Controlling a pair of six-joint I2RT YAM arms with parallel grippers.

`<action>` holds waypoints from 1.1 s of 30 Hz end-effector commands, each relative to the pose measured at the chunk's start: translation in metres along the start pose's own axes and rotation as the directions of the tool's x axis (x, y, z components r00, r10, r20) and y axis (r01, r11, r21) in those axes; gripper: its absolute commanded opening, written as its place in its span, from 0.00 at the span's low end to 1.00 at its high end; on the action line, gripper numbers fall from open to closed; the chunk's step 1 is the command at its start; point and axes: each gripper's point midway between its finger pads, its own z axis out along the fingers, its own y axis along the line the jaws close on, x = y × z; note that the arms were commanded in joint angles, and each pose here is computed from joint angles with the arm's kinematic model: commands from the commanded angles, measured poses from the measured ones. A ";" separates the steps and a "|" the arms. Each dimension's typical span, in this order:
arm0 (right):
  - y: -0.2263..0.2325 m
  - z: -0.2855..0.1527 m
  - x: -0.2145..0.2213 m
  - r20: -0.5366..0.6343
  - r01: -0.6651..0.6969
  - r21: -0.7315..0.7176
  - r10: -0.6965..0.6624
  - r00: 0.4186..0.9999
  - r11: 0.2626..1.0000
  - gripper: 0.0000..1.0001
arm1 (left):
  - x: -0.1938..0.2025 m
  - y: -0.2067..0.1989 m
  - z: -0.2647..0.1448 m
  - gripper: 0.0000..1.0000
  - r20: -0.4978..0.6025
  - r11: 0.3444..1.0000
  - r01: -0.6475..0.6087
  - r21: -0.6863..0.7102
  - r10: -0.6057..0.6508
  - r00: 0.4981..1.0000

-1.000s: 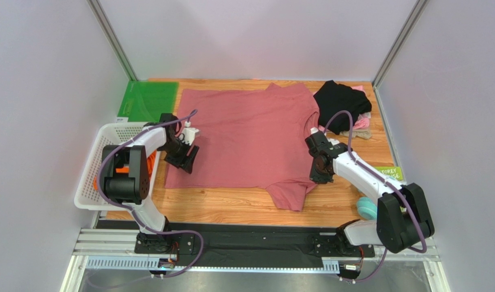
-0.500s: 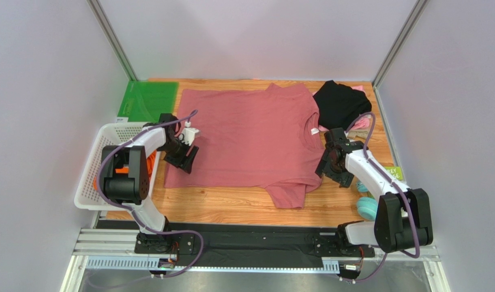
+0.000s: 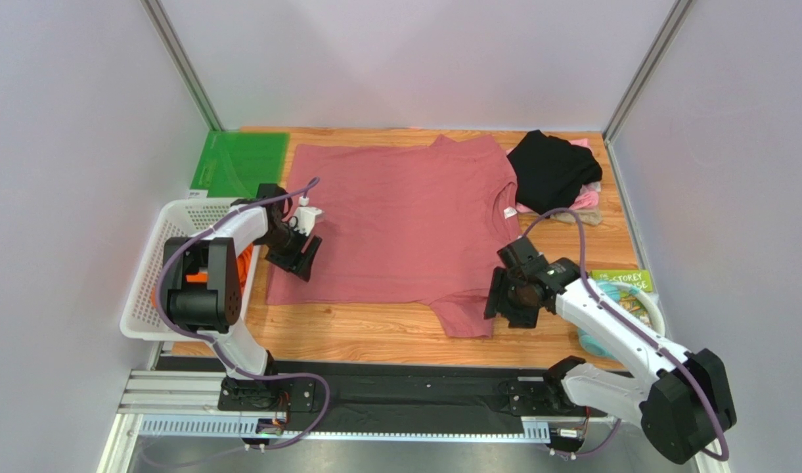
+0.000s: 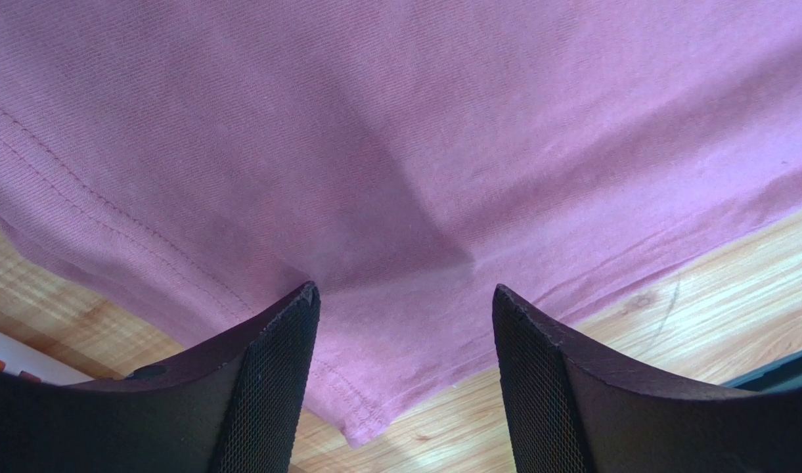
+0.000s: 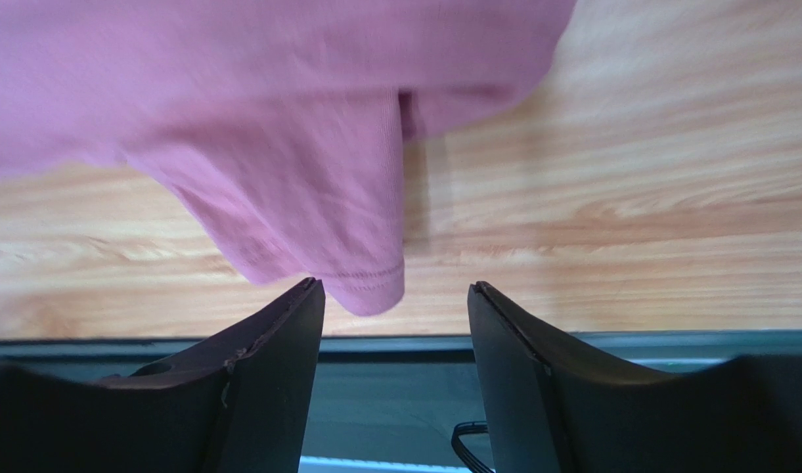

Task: Fold and stack the t-shirts
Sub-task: Flatten out the tshirt

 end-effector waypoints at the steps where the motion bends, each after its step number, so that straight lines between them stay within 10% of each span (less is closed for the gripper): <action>1: 0.006 0.019 0.035 -0.107 -0.028 -0.006 0.027 0.994 1.000 0.57 | -0.005 -0.004 -0.015 0.72 0.047 1.000 -0.031 0.004 0.031 0.998; 17: 0.042 0.031 0.008 -0.046 0.108 0.018 -0.107 0.993 0.994 0.30 | -0.002 -0.005 -0.014 0.71 0.037 0.999 -0.031 0.008 0.031 0.999; 22: 0.067 0.019 -0.004 -0.018 0.134 -0.028 -0.134 0.991 0.991 0.00 | -0.001 -0.005 -0.012 0.71 0.033 1.000 -0.029 0.010 0.028 0.999; 30: 0.140 0.004 -0.009 -0.068 0.317 -0.180 -0.333 0.940 0.931 0.07 | -0.003 -0.005 -0.011 0.71 0.033 1.000 -0.025 0.017 0.024 0.999; 33: 0.147 0.014 -0.011 -0.087 0.346 -0.176 -0.364 0.927 0.922 0.37 | -0.003 -0.005 -0.011 0.71 0.035 1.000 -0.024 0.016 0.023 0.999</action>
